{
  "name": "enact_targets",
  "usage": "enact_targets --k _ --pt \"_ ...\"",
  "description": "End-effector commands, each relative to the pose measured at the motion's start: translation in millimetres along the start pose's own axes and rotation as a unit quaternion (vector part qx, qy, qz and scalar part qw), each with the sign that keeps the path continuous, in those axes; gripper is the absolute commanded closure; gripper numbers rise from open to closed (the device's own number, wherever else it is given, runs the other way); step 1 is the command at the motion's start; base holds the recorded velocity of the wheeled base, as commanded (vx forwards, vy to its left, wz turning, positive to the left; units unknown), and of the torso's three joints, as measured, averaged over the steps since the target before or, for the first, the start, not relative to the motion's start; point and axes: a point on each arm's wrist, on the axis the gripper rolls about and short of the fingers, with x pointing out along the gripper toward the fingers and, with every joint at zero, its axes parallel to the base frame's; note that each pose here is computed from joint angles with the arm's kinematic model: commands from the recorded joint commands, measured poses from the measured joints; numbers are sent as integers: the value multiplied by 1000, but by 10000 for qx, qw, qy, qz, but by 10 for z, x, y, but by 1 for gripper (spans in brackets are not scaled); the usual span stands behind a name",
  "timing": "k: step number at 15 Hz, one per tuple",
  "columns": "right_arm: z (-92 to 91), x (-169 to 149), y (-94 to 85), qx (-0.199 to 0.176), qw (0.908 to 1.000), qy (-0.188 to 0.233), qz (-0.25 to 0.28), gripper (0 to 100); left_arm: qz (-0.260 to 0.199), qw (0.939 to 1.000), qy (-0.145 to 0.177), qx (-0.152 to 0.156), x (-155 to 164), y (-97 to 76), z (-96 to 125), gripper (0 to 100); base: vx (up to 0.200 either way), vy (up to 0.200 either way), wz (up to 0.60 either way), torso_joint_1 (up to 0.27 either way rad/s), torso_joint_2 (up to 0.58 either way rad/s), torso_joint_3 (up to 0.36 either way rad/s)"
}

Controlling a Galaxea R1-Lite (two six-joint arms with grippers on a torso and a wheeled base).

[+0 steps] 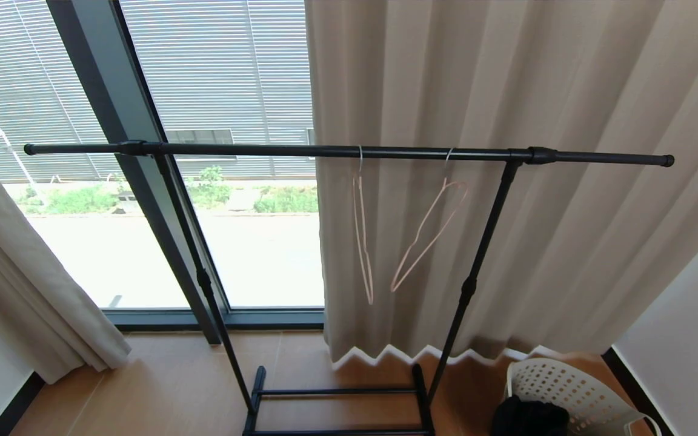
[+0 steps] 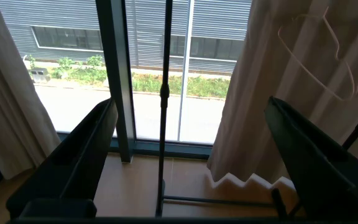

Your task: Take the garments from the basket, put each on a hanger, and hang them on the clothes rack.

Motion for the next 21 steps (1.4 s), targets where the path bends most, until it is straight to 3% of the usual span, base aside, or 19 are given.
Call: enact_targets --k 1,21 --pt "0 1 0 11 10000 4 -8 0 3 10000 5 -1 1 0 0 0 0 0 0 0 0 0" --pt "-1 0 0 -5 10000 5 15 0 3 10000 5 -8 1 -1 0 0 0 0 0 0 0 0"
